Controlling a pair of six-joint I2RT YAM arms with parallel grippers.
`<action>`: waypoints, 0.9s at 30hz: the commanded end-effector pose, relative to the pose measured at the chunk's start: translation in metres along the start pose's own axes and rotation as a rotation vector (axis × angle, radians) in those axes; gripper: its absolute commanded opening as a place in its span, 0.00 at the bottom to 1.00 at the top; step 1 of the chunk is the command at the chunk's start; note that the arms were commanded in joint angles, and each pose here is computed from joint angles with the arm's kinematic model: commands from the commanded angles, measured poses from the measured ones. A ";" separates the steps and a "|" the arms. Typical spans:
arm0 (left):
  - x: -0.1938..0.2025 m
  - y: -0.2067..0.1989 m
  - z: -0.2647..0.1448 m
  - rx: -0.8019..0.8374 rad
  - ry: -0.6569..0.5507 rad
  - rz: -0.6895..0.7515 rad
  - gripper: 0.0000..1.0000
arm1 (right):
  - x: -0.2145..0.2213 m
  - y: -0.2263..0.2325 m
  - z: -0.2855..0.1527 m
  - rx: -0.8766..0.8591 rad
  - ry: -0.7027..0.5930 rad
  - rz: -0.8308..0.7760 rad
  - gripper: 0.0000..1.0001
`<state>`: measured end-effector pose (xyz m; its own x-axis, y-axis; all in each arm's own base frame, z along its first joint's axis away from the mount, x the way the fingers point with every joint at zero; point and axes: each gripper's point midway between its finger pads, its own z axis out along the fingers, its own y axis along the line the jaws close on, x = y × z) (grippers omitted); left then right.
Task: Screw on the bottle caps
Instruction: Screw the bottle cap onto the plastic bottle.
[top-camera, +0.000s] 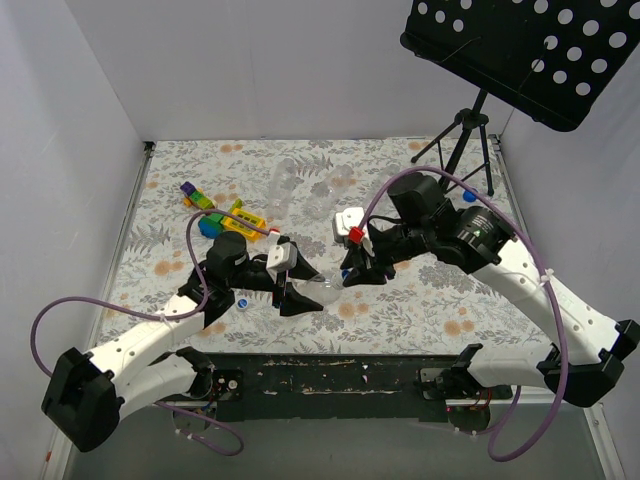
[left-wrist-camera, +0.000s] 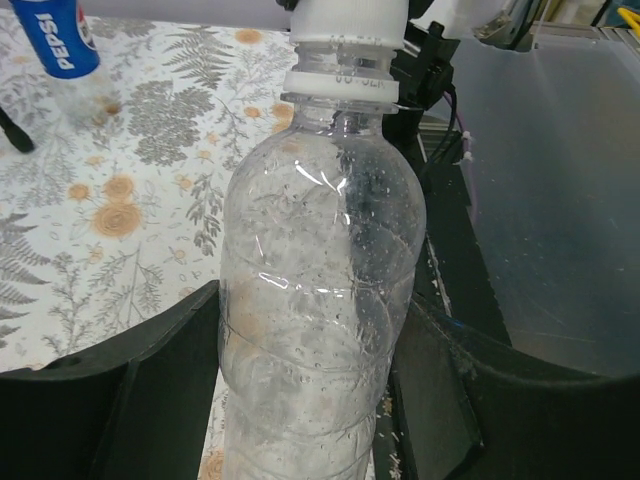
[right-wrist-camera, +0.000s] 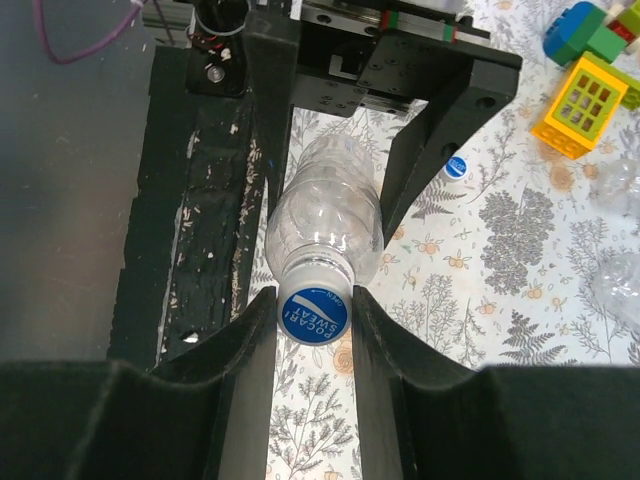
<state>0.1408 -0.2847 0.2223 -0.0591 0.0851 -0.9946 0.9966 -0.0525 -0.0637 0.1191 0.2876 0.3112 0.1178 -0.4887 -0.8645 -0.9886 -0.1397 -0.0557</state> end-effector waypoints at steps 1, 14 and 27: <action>-0.042 -0.012 0.004 0.100 -0.083 0.089 0.17 | 0.008 0.011 0.007 -0.101 0.027 -0.026 0.09; -0.055 0.005 -0.002 -0.069 -0.213 0.168 0.17 | 0.005 -0.016 0.017 0.058 -0.026 0.072 0.02; -0.064 0.020 -0.009 -0.228 -0.288 0.211 0.17 | -0.003 -0.041 0.013 0.232 -0.103 0.271 0.01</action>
<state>0.1640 -0.2821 0.2263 -0.0214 -0.0421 -0.9989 0.9899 0.1395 -0.0271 0.1468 0.3022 0.3160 -0.0543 -0.3960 -0.9166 -0.9954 0.0943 0.0182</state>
